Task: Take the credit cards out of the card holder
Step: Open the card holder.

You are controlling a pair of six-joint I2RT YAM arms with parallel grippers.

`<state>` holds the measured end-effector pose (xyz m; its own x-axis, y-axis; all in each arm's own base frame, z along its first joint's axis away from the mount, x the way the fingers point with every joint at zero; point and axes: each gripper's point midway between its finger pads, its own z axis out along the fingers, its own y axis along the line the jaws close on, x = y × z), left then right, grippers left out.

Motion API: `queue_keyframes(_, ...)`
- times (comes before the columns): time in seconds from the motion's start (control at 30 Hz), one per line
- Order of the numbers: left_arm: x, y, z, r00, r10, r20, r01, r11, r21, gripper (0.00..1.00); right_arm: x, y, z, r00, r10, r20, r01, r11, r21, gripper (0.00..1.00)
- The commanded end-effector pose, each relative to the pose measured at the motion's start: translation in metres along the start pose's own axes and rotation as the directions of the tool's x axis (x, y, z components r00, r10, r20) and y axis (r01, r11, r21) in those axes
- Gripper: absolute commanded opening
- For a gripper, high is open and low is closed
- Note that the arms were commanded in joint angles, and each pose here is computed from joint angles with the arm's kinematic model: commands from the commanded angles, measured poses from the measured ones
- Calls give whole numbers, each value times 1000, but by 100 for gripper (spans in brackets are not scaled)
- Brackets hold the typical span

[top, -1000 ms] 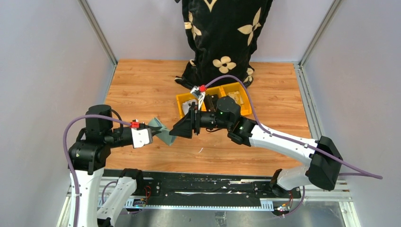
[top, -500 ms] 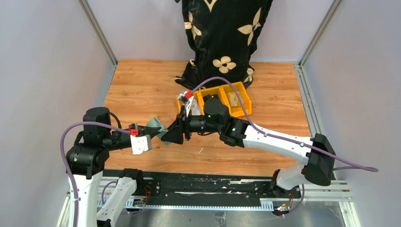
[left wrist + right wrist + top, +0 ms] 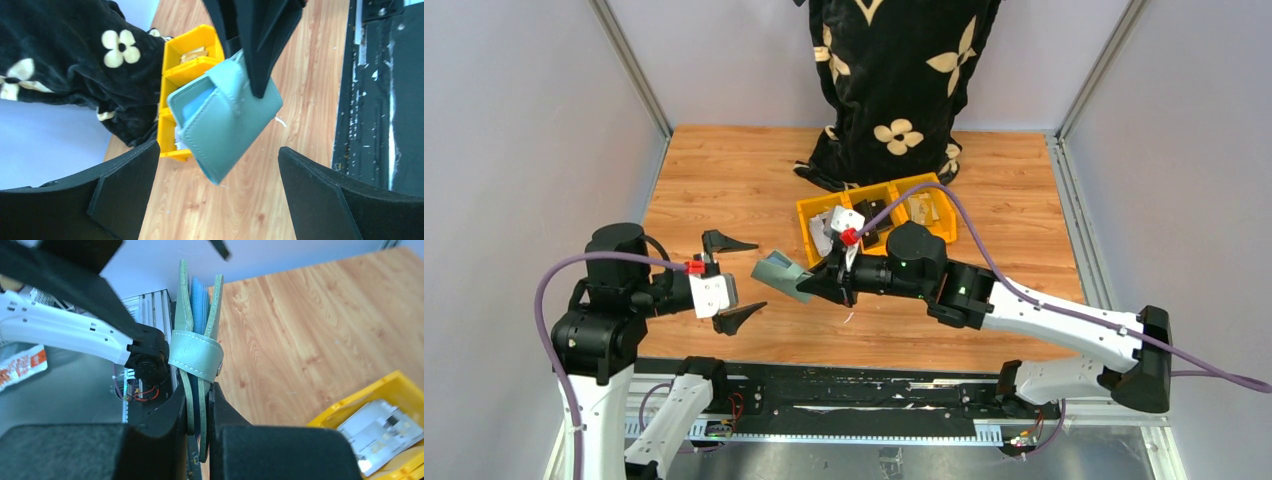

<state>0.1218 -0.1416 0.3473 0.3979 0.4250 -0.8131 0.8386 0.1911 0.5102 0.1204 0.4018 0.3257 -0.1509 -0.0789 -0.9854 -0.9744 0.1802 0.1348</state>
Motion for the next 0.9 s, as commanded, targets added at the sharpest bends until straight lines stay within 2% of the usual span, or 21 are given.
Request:
queue_keyframes(0.0, -8, 3, 8, 984, -174, 38, 172, 984, 52, 100, -8, 21, -7, 966, -259, 20, 260, 964, -59, 0)
queue_keyframes(0.1, -22, 1, 9, 965, -249, 83, 241, 965, 102, 98, -12, 30, -10, 941, -338, 32, 339, 937, -79, 0)
queue_keyframes(0.23, -30, -2, 9, 952, -288, 107, 274, 953, 128, 86, -18, 37, -9, 926, -374, 43, 377, 920, -104, 0)
queue_keyframes(0.3, -29, -7, 9, 940, -325, 104, 310, 941, 139, 71, -23, 40, -8, 921, -387, 52, 390, 914, -110, 0)
queue_keyframes(0.4, -25, -17, 10, 931, -350, 101, 332, 930, 158, 38, -33, 41, -7, 912, -406, 65, 411, 905, -110, 1)
queue_keyframes(0.5, -26, -24, 10, 924, -367, 108, 344, 921, 182, 22, -37, 43, -5, 906, -417, 78, 424, 898, -119, 5)
queue_keyframes(0.6, -31, -28, 11, 912, -393, 120, 363, 907, 215, 17, -39, 44, 2, 905, -416, 86, 424, 898, -122, 20)
queue_keyframes(0.7, -29, -25, 10, 941, -313, 129, 286, 939, 192, 0, -41, 34, 8, 921, -385, 58, 388, 919, -70, 46)
queue_keyframes(0.73, -26, -21, 10, 959, -255, 122, 234, 958, 164, 0, -40, 30, 8, 928, -369, 45, 371, 928, -47, 49)
queue_keyframes(0.8, -16, -13, 6, 994, -53, 94, 45, 995, 86, 0, -43, 19, 3, 947, -319, 37, 319, 948, 24, 63)
queue_keyframes(0.83, -10, -8, 4, 994, 90, 69, -93, 994, 50, 0, -46, 11, -1, 960, -275, 44, 271, 960, 75, 75)
queue_keyframes(0.87, -2, -3, 2, 976, 215, 30, -215, 976, 25, 0, -49, 3, -5, 974, -219, 55, 211, 970, 121, 78)
